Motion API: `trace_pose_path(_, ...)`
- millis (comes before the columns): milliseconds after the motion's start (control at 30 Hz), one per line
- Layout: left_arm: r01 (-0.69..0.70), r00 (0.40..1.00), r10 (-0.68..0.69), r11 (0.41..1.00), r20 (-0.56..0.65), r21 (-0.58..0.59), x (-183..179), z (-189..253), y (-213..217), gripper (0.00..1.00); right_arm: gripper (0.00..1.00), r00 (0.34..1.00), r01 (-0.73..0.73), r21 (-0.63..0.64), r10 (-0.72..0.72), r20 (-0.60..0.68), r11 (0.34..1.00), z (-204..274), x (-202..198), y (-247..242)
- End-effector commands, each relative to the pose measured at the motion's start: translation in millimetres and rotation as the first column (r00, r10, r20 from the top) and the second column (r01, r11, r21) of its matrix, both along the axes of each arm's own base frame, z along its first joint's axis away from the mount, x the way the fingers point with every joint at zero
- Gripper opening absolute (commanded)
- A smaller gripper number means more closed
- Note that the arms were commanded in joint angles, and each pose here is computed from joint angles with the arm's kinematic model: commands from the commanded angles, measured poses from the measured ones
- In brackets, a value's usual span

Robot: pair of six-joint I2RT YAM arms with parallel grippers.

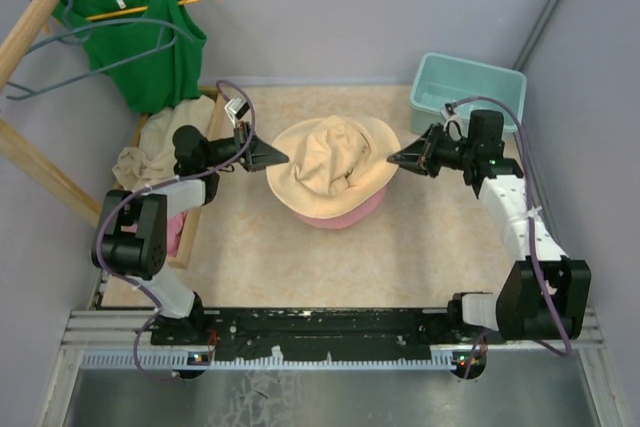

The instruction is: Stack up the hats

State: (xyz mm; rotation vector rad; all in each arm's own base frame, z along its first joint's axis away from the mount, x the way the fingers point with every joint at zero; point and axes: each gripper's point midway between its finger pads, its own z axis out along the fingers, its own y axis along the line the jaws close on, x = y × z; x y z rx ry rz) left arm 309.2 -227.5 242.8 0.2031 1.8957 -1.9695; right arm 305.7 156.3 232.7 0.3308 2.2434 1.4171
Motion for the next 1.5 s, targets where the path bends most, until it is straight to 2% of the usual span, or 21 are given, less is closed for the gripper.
trace_pose_path(0, 0.019, 0.995, -0.014, 0.998, 0.095, -0.056, 3.2, 33.3, 4.3, 0.08, 0.0, 0.994, 0.023, 0.017, -0.025, 0.108, 1.0, 31.5, 20.4, -5.1)
trace_pose_path(333, 0.038, 0.999, -0.037, 0.996, 0.015, -0.078, -2.3, -0.6, 6.2, 0.09, 0.04, 1.0, 0.007, -0.013, -0.007, 0.015, 1.0, -14.6, 25.9, -6.6)
trace_pose_path(500, 0.042, 0.999, -0.043, 0.995, -0.01, -0.087, -7.0, -19.8, 11.4, 0.03, 0.04, 1.0, 0.003, -0.039, -0.004, -0.018, 0.999, -35.9, 21.9, -8.4)
trace_pose_path(800, 0.028, 0.998, -0.031, 0.999, -0.06, -0.042, -14.3, -58.2, 16.3, 0.01, 0.03, 0.997, -0.001, -0.085, -0.005, -0.074, 0.996, -72.6, 13.8, -12.2)
trace_pose_path(933, 0.035, 0.996, -0.038, 0.999, -0.078, -0.038, -15.5, -70.8, 16.4, 0.0, 0.03, 0.997, 0.004, -0.098, -0.011, -0.073, 0.995, -79.3, 19.7, -13.5)
trace_pose_path(1033, 0.038, 0.996, -0.042, 0.998, -0.081, -0.056, -12.8, -66.9, 16.2, 0.0, 0.05, 0.999, 0.006, -0.085, -0.009, -0.037, 0.996, -66.4, 27.7, -12.4)
trace_pose_path(1067, 0.038, 0.997, -0.043, 0.997, -0.07, -0.066, -11.2, -62.5, 16.1, 0.0, 0.08, 1.0, 0.007, -0.083, -0.009, -0.019, 0.997, -59.9, 30.2, -12.2)
trace_pose_path(1200, 0.047, 0.998, -0.05, 0.996, -0.036, -0.074, -4.5, -46.0, 15.4, 0.01, 0.42, 0.999, -0.008, -0.068, 0.011, 0.048, 0.998, -34.8, 36.3, -9.9)
trace_pose_path(1233, 0.048, 0.998, -0.051, 0.996, -0.032, -0.075, -3.3, -42.0, 15.4, 0.02, 0.46, 0.998, -0.01, -0.064, 0.014, 0.067, 0.998, -28.0, 37.5, -9.3)
trace_pose_path(1467, 0.058, 0.998, -0.06, 0.994, -0.028, -0.087, -3.1, -24.5, 15.5, 0.03, 0.59, 0.969, -0.023, -0.034, 0.031, 0.246, 0.999, 22.3, 46.7, -9.5)
